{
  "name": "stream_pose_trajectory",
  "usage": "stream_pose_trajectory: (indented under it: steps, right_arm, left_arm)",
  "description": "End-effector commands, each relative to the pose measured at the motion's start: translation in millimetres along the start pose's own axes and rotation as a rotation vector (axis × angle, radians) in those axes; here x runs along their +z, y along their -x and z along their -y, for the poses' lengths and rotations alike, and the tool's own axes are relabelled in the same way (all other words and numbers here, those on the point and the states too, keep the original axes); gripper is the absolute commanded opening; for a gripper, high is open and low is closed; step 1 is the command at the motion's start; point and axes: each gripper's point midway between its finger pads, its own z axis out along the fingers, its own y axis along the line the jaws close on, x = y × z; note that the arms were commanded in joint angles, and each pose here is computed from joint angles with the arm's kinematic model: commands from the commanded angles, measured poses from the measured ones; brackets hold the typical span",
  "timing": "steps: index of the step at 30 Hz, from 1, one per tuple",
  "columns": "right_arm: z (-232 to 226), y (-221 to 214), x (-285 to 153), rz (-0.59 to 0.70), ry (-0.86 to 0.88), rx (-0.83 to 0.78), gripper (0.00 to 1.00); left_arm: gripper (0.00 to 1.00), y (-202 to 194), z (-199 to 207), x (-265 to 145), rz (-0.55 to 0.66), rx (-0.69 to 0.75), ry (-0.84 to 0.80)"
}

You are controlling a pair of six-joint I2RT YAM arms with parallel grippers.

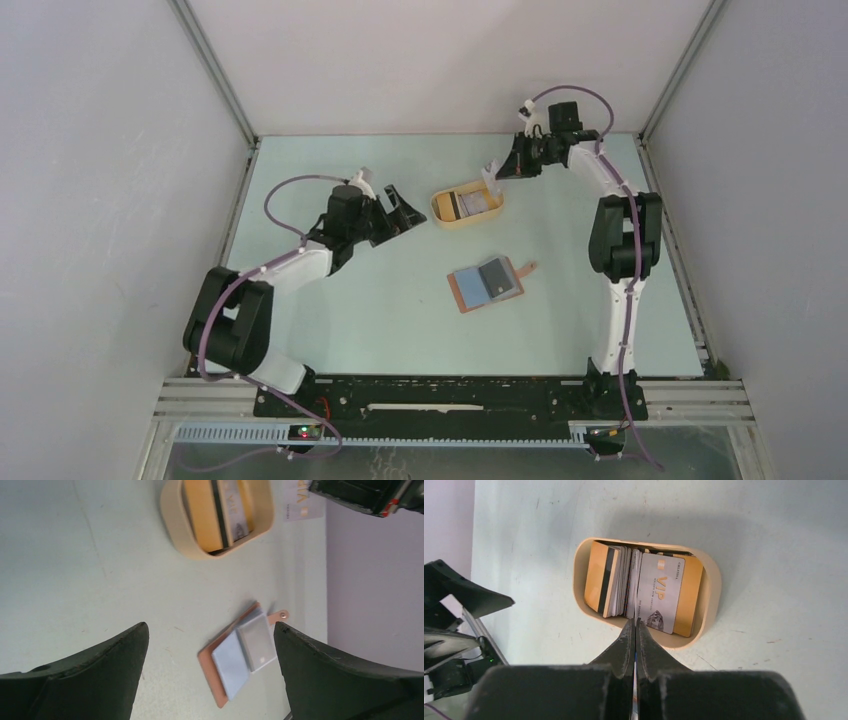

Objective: Put the credit cards into the card holder
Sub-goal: Pick up the credit card from the storage box.

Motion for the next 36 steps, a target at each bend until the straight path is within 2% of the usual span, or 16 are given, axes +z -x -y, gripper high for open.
stream_pose_trajectory:
  steps: [1, 5, 8, 13, 17, 21, 25, 27, 36]
  right_arm:
    - [-17, 23, -35, 0.075, -0.037, -0.134, 0.0]
    - [-33, 17, -42, 0.064, 0.019, -0.156, 0.0]
    - [-67, 1, -59, 0.05, 0.158, -0.201, 0.0]
    - [-116, -48, -82, 0.019, 0.382, -0.213, 0.0]
    - [-139, -87, -97, -0.016, 0.488, -0.194, 0.0]
    - [-152, -122, -104, -0.053, 0.585, -0.138, 0.0]
    - [-167, -143, -102, -0.095, 0.673, -0.14, 0.0]
    - [-172, -149, -100, -0.123, 0.715, -0.128, 0.0]
    - [-183, -154, -94, -0.179, 0.799, -0.075, 0.0]
  left_arm:
    - [1.0, 34, 47, -30, 0.128, 0.096, -0.119]
    - [1.0, 39, 62, -47, 0.177, 0.103, -0.171]
    - [1.0, 38, 76, -56, 0.198, 0.062, -0.256]
    - [1.0, 20, 91, -59, 0.15, -0.043, -0.396]
    - [1.0, -1, 101, -66, 0.146, -0.012, -0.433]
    - [0.99, -19, 120, -74, 0.142, -0.047, -0.551]
    - [0.92, -32, 134, -77, 0.151, -0.094, -0.644]
    - [0.86, -38, 142, -75, 0.149, -0.098, -0.666]
    - [0.65, -61, 151, -61, 0.097, -0.151, -0.681]
